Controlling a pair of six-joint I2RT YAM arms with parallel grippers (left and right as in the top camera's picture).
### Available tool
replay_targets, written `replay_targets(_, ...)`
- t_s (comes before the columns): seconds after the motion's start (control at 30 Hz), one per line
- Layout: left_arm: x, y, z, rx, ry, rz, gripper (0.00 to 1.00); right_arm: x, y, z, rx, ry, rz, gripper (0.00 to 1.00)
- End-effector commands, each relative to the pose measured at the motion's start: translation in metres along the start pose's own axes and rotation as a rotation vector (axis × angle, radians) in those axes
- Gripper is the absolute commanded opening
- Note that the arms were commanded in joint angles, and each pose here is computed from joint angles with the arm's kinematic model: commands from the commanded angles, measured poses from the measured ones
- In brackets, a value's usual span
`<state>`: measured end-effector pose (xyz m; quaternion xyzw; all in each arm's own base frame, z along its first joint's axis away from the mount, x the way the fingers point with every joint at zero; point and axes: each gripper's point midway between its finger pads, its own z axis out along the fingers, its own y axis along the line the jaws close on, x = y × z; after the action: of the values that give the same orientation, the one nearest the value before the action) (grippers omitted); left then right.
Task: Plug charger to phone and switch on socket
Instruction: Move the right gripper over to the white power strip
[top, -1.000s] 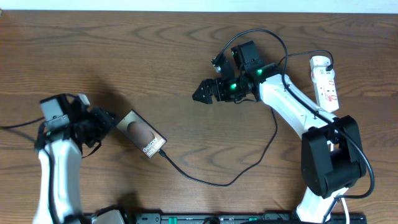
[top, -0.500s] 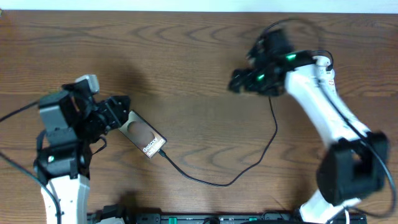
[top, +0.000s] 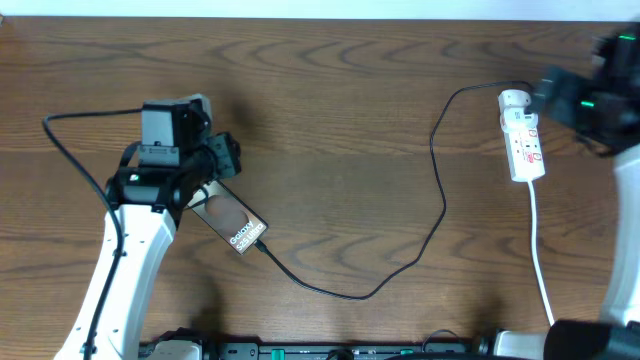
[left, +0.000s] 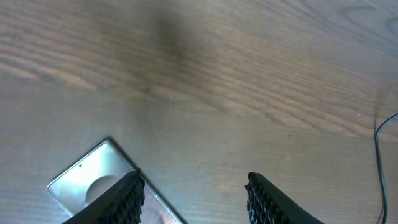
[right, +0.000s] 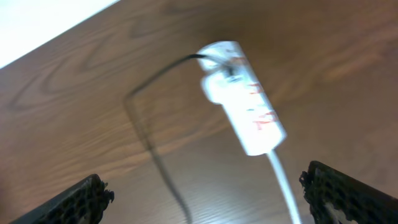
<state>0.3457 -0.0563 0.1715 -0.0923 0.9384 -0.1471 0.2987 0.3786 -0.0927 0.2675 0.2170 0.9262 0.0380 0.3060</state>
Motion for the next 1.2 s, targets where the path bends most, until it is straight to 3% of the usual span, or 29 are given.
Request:
replay_targets(0.0,-0.015,-0.009,-0.004,-0.010,-0.050,0.011,0.52,-0.004,-0.023,0.003,-0.174,0.027,-0.048,0.99)
replay_targets(0.13,-0.021,-0.011,-0.005,0.000,-0.072,-0.024,0.52,-0.006,-0.041,0.011,-0.319,0.022,-0.122,0.99)
replay_targets(0.17,-0.021,-0.011,-0.005,0.001,-0.074,-0.025,0.75,-0.006,-0.047,0.016,-0.337,0.026,-0.139,0.99)
replay_targets(0.33,-0.021,-0.011,-0.005,0.001,-0.075,-0.026,0.79,0.003,-0.059,0.054,-0.425,0.081,-0.176,0.99)
replay_targets(0.5,-0.021,-0.011,-0.005,0.000,-0.072,-0.027,0.80,0.016,-0.058,0.099,-0.535,0.152,-0.117,0.99)
replay_targets(0.83,-0.020,-0.011,-0.005,0.000,-0.071,-0.027,0.81,0.047,-0.050,0.161,-0.571,0.285,-0.100,0.99)
replay_targets(1.17,-0.016,-0.010,-0.004,-0.006,-0.055,-0.030,0.82,0.054,-0.050,0.187,-0.360,0.345,-0.160,0.99)
